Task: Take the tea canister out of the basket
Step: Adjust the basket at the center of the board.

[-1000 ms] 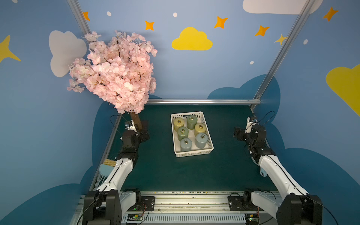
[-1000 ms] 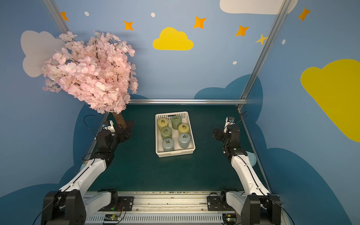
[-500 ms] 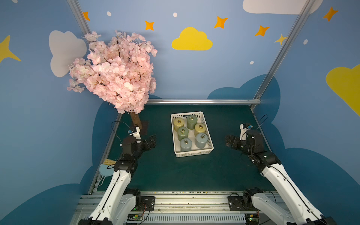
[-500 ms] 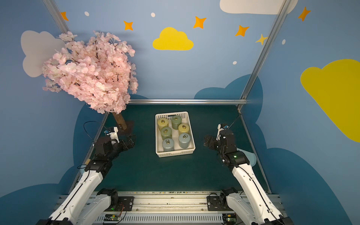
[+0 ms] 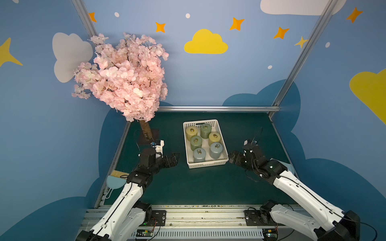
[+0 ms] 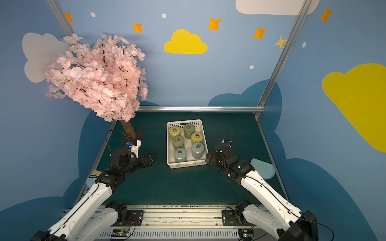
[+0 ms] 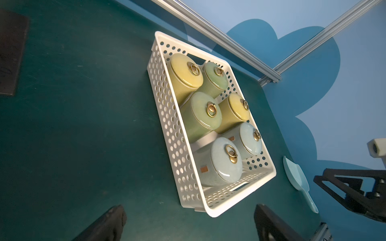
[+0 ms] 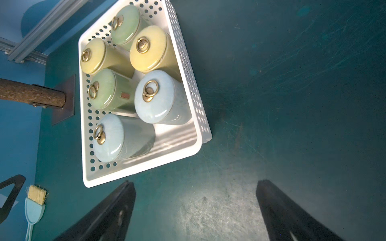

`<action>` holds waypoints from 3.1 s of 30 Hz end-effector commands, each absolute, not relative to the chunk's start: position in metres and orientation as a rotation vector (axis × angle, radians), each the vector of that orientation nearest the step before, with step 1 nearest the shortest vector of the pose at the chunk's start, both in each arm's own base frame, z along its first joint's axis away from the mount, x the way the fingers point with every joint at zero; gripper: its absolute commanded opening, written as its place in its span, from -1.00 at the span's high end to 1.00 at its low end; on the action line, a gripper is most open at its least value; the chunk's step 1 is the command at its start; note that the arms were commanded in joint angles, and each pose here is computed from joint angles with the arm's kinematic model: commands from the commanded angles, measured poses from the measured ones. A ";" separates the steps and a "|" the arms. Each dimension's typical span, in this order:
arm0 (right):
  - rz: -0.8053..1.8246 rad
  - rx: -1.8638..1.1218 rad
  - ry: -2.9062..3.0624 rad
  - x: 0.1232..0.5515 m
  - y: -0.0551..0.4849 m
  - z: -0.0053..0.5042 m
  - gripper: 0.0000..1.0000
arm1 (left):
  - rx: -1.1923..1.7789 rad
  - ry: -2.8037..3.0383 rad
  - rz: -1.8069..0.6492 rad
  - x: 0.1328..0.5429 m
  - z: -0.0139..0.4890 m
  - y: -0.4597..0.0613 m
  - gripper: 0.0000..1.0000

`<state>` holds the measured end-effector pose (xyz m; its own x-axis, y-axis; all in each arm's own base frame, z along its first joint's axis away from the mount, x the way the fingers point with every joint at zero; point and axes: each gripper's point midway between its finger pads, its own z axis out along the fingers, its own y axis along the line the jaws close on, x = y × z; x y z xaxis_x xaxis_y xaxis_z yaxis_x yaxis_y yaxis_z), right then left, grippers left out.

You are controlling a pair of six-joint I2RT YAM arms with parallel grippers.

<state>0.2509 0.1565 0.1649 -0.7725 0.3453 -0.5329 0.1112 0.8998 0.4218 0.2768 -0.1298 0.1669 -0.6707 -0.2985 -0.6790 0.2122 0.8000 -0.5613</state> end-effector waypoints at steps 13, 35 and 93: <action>0.453 0.572 2.410 0.252 0.203 0.144 -0.86 | 0.109 2.166 -0.762 0.255 0.163 -0.154 -1.00; 0.343 0.713 2.479 0.269 0.240 0.102 -0.66 | 0.139 2.005 -0.719 0.233 0.167 -0.136 -1.00; 0.286 0.265 2.869 0.312 0.120 0.064 0.88 | 0.108 2.136 -0.717 0.308 0.184 -0.173 -1.00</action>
<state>0.3406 0.1373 0.0833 -0.8433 0.4505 -0.2931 0.3336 0.8663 0.3717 0.2930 -0.1682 0.1674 -0.6654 -0.1601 -0.7291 0.3038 0.8341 -0.4605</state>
